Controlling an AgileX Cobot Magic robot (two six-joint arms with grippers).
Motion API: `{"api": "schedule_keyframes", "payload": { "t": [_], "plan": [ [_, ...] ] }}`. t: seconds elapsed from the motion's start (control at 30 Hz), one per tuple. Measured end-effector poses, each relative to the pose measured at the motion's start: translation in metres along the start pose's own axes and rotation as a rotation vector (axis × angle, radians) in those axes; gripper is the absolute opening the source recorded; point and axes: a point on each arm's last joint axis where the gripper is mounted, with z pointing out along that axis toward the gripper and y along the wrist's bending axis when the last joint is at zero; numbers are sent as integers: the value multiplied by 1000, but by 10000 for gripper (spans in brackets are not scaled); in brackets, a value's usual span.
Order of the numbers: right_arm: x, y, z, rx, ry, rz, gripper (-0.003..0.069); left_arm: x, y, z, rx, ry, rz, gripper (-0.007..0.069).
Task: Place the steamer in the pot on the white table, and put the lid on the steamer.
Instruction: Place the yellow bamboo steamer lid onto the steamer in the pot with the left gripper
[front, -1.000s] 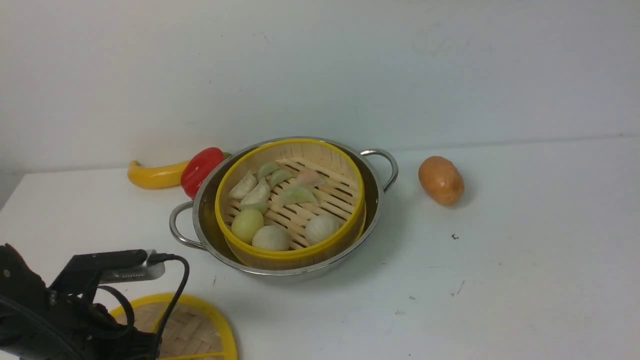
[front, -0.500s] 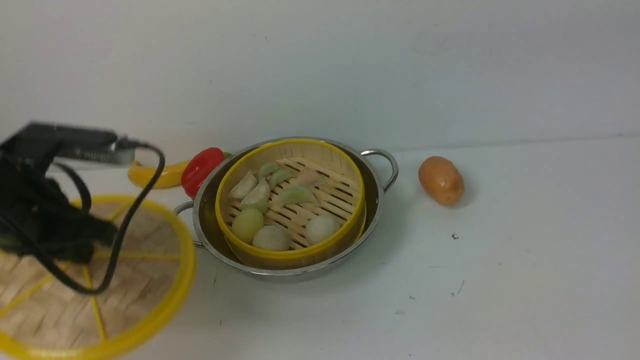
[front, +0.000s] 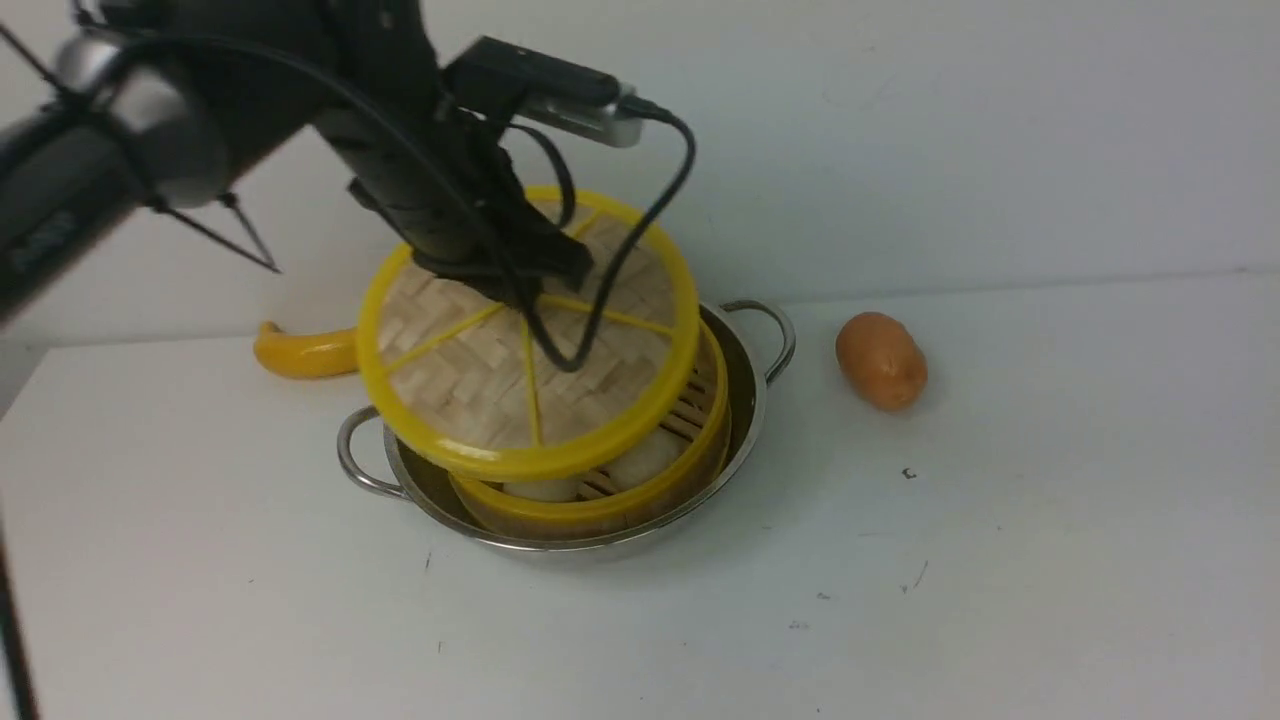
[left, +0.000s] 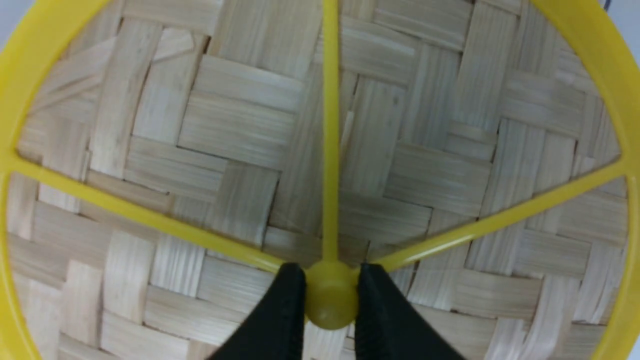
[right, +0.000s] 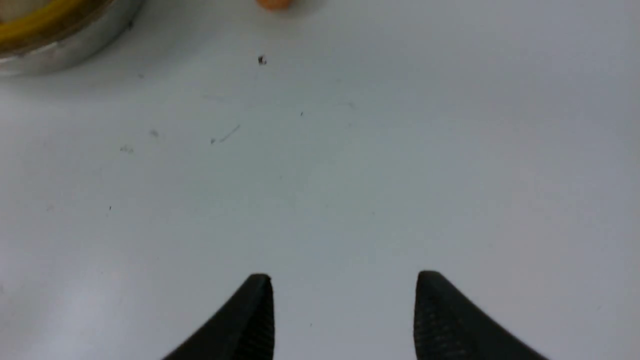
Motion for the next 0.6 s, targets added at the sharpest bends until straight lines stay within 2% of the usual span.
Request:
{"api": "schedule_keyframes", "payload": {
  "t": [0.2, 0.6],
  "plan": [
    [30, -4, -20, -10, -90, 58, 384, -5, -5, 37, 14, 46, 12, 115],
    [36, -5, -31, -17, -145, 66, 384, -3, -5, 56, 16, 64, 11, 115]
  ]
}}
